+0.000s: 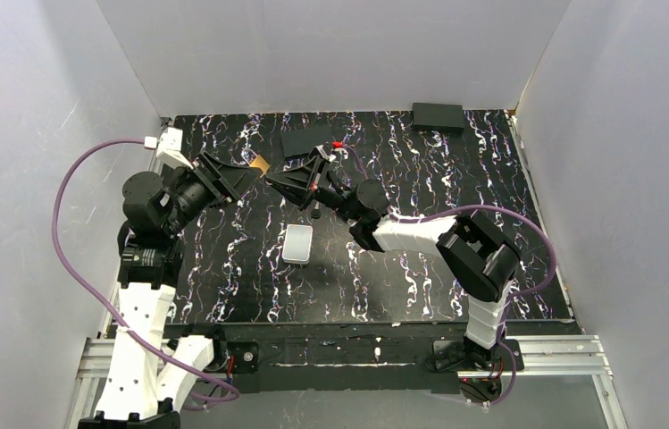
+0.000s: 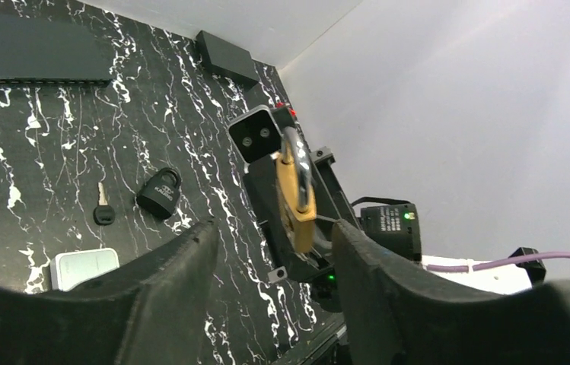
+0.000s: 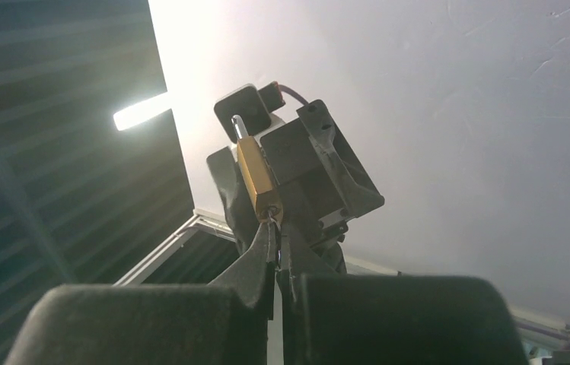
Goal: Unlock with the key
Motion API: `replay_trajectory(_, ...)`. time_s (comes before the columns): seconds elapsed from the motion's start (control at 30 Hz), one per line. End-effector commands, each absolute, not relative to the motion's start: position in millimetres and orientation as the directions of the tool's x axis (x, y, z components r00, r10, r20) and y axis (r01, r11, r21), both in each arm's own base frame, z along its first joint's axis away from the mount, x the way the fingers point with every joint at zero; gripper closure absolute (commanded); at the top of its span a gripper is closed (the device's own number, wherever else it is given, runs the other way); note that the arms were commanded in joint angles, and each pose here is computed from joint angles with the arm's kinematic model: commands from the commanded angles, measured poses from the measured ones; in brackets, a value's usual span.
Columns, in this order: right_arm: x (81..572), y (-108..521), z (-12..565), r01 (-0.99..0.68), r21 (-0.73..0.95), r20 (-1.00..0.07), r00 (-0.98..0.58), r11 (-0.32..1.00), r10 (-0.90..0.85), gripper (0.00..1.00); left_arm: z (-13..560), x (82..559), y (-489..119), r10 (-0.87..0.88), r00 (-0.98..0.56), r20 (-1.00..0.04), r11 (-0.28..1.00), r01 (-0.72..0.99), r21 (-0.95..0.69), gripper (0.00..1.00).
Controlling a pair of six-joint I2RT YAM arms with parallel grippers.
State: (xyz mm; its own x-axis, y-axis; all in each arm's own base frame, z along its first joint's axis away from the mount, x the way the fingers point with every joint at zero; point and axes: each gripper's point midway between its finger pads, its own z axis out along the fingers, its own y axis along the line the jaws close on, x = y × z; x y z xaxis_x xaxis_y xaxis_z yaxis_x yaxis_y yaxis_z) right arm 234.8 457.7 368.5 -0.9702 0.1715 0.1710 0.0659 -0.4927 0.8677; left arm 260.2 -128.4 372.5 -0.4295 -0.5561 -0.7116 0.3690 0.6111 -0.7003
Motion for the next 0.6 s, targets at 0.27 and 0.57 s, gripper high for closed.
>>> replay_trajectory(0.27,215,444,392,-0.056,0.864,0.038,-0.984,-0.501,0.175,0.99,376,273,-127,-0.596,-0.402,-0.695,0.589,0.370,-0.719,0.53)
replay_trajectory(0.57,216,451,390,-0.106,0.883,-0.018,-0.981,-0.457,0.193,0.99,364,272,-129,-0.594,-0.437,-0.675,0.581,0.347,-0.736,0.92)
